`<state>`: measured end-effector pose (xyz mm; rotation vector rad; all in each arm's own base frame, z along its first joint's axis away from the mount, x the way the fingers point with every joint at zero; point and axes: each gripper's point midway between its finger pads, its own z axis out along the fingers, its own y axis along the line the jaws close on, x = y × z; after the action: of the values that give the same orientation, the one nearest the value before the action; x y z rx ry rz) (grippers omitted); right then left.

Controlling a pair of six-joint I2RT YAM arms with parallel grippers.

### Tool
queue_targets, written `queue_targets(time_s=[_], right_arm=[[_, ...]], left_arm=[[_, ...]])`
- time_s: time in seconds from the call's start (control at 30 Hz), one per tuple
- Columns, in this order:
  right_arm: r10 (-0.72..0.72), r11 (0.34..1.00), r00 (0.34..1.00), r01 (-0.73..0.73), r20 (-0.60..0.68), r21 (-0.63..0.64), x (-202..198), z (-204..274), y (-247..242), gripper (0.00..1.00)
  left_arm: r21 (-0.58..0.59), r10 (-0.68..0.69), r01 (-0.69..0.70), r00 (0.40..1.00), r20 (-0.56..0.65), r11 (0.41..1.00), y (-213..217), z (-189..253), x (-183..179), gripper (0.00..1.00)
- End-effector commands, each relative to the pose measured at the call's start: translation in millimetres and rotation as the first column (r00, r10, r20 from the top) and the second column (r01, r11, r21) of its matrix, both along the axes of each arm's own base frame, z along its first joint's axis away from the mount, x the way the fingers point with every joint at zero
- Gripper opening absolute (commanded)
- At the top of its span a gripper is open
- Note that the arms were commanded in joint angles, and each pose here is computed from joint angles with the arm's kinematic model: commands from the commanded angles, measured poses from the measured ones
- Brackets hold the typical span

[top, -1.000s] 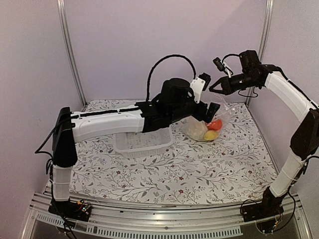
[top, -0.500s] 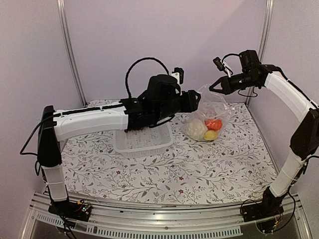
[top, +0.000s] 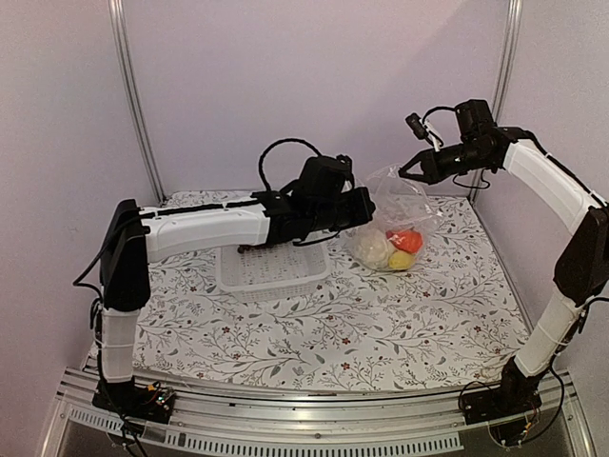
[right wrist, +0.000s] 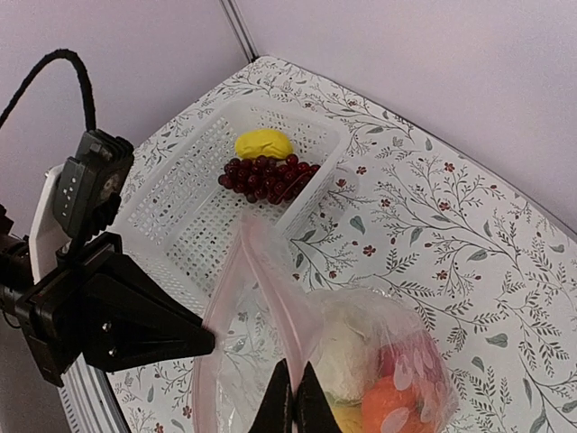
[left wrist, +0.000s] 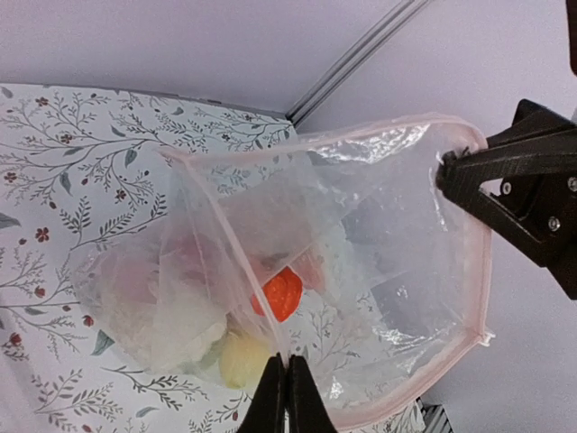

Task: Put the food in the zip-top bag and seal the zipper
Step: Adjust the zipper food storage bag at the center of the board.

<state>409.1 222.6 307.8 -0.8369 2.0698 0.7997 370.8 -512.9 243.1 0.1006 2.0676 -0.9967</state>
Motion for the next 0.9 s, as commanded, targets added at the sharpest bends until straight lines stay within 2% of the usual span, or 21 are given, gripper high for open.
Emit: queue_targets(time_s=[0.0,0.1,0.2,0.3,0.43,0.7,0.87], right_arm=[[-0.028,0.999,0.999,0.029,0.035,-0.018,-1.2,4.9,-4.1,0.0],[-0.152,0.983,0.985,0.159,0.081,-0.095,17.7,4.8,-23.0,0.0],[-0.305,0.936,0.939,0.326,0.156,-0.131,42.0,22.8,-60.0,0.0],[-0.403,0.899,0.894,0.427,0.197,-0.098,56.0,44.7,-90.1,0.0],[-0.41,0.89,0.88,0.444,0.24,-0.105,55.7,52.0,-95.4,0.0],[-0.451,0.853,0.843,0.504,0.292,-0.136,66.0,52.3,-108.3,0.0],[-0.418,0.88,0.863,0.463,0.282,-0.111,59.8,53.8,-100.2,0.0]], left_arm=[[-0.048,-0.04,0.042,0.998,0.045,0.998,-9.6,20.4,8.6,0.0],[-0.083,-0.105,0.116,0.986,0.128,0.99,-24.2,57.2,4.5,0.0],[-0.088,-0.127,0.15,0.966,0.224,0.985,-35.7,93.2,-10.6,0.0],[-0.071,-0.132,0.152,0.963,0.233,0.986,-43.9,88.6,-14.6,0.0],[-0.06,-0.164,0.18,0.966,0.2,0.982,-55.5,70.0,-12.4,0.0],[-0.039,-0.134,0.153,0.942,0.309,0.987,-58.7,88.2,23.1,0.0],[-0.029,-0.137,0.152,0.942,0.306,0.988,-47.8,79.2,42.1,0.0]])
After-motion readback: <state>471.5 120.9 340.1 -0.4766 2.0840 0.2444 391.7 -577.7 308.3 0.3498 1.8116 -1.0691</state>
